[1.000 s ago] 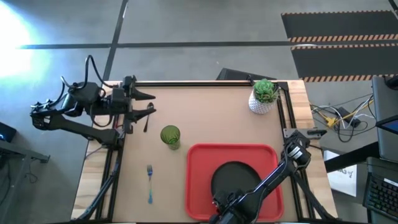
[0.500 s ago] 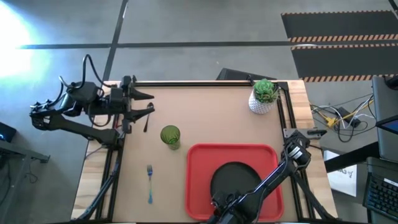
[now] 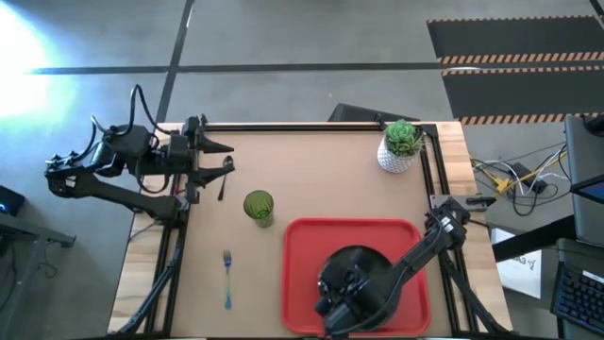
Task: Pick and place plate/cup/fork/spoon on tray
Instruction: Put the green cup to the top left side of the black plate on the red serving tray
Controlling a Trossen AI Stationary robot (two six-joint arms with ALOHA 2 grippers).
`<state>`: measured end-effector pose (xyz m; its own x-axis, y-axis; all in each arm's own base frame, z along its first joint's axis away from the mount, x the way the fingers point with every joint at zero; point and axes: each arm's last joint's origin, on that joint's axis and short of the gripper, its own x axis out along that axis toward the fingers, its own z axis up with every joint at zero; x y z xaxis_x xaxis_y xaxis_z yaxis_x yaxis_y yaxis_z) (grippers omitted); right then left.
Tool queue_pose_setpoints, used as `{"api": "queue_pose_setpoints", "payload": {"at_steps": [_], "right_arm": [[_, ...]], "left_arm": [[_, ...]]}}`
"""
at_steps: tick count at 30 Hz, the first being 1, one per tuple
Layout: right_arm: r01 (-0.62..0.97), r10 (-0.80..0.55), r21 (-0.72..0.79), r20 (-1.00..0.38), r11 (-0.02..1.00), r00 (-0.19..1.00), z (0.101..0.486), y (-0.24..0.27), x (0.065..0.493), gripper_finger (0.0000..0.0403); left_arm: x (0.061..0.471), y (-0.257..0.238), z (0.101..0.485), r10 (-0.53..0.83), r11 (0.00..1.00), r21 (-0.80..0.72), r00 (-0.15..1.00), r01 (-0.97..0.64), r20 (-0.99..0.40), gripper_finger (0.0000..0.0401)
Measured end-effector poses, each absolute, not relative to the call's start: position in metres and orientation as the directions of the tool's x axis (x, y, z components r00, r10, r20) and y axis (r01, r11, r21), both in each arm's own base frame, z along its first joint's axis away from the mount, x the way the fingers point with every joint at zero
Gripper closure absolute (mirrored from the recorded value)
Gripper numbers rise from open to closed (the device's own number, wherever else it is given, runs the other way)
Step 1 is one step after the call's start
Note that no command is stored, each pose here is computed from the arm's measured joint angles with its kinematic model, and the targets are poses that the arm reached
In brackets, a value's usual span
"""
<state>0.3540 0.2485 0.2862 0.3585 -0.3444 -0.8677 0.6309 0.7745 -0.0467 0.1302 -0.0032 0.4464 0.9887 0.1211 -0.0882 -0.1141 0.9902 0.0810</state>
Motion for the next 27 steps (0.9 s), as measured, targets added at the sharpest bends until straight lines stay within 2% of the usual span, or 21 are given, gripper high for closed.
{"api": "queue_pose_setpoints", "payload": {"at_steps": [5,17,27], "right_arm": [[0.576,-0.376,-0.059,-0.811,0.815,0.449,0.320,0.225,0.366,0.0284],[0.440,-0.253,-0.007,-0.825,0.898,0.505,0.377,0.134,0.378,0.0284],[0.242,-0.035,0.192,-0.713,0.951,0.700,0.416,0.067,0.397,0.0284]], "left_arm": [[0.128,-0.003,0.447,0.121,0.990,0.080,0.989,-0.115,-0.082,0.0206],[0.116,-0.002,0.446,0.121,0.990,0.078,0.988,-0.114,-0.095,0.0206],[0.103,-0.002,0.449,0.108,0.992,0.069,0.992,-0.103,-0.064,0.0206]]}}
